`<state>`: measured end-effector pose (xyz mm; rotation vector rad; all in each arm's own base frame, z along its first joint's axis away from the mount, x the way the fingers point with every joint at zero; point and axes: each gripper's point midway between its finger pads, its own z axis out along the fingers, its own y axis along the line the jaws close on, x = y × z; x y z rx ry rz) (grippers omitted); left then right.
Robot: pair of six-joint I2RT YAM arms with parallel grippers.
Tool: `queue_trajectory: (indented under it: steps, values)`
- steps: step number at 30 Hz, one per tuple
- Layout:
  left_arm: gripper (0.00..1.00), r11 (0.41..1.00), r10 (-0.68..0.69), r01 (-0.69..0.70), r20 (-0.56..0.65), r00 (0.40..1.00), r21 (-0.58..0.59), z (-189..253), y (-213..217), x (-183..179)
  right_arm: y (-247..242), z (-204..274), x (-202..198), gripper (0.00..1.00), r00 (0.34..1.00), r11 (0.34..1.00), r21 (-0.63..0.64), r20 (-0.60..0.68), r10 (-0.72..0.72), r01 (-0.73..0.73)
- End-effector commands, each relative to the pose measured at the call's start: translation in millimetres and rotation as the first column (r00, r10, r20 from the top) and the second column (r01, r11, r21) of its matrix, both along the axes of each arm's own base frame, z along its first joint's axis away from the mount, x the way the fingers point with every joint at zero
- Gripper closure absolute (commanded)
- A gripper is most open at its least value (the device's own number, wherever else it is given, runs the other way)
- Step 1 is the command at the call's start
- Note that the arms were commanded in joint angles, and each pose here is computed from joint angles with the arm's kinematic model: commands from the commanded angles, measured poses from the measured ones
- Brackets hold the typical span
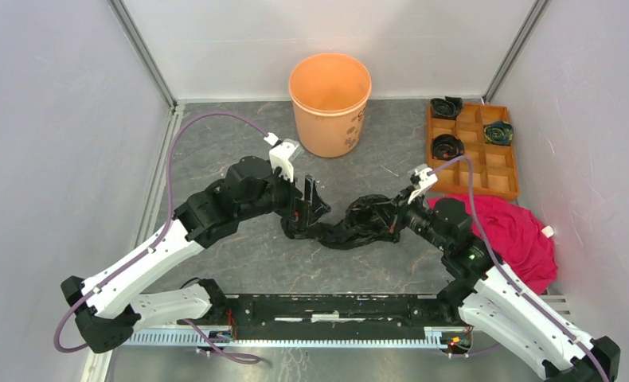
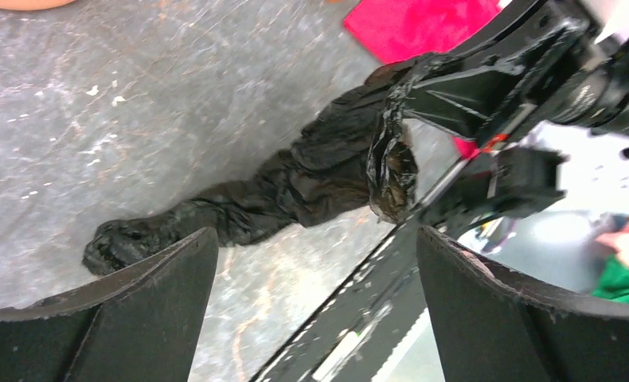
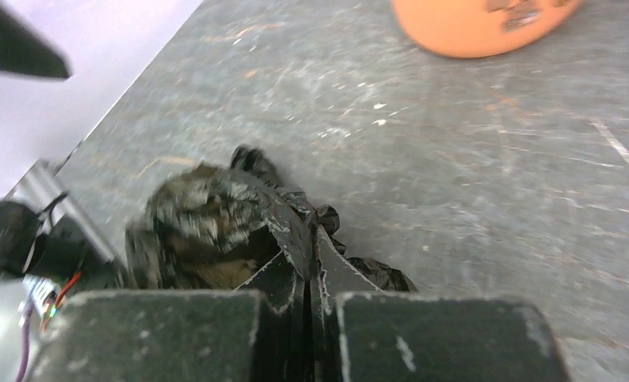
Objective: Put the trash bags into the trash bin
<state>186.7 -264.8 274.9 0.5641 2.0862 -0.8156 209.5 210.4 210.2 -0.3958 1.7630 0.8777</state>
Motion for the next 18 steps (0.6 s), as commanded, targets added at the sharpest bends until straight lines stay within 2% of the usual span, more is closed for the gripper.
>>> queue_trajectory:
  steps: [1, 6, 9, 12, 15, 18]
  values:
    - [0.0, 0.962, 0.016, -0.04, -0.091, 0.996, -0.269, 56.5, -21.0, -9.2, -40.3, 36.1, 22.5, 0.99, 0.962, 0.962, -0.014, -0.004, -0.273, 0.272]
    - [0.0, 0.889, -0.218, 0.147, -0.118, 0.969, -0.435, 81.2, -56.1, -36.5, -75.0, 119.2, 24.7, 0.99, 0.904, 0.914, 0.028, 0.137, -0.404, 0.404]
    - [0.0, 0.867, -0.285, 0.196, -0.134, 0.949, -0.458, 78.6, -72.5, -38.1, -106.7, 174.3, 23.6, 0.99, 0.835, 0.857, 0.011, 0.222, -0.504, 0.515]
    - [0.0, 0.854, -0.321, 0.22, -0.145, 0.936, -0.472, 72.9, -82.5, -38.5, -120.5, 203.3, 23.4, 0.99, 0.804, 0.829, -0.031, 0.266, -0.532, 0.559]
    - [0.0, 0.838, -0.346, 0.234, -0.148, 0.926, -0.494, 64.9, -90.7, -41.5, -115.1, 206.7, 25.9, 0.99, 0.825, 0.838, -0.09, 0.261, -0.502, 0.538]
    - [0.0, 0.836, -0.361, 0.238, -0.168, 0.918, -0.494, 47.8, -97.3, -46.3, -86.5, 185.4, 26.2, 0.99, 0.897, 0.9, -0.149, 0.248, -0.366, 0.409]
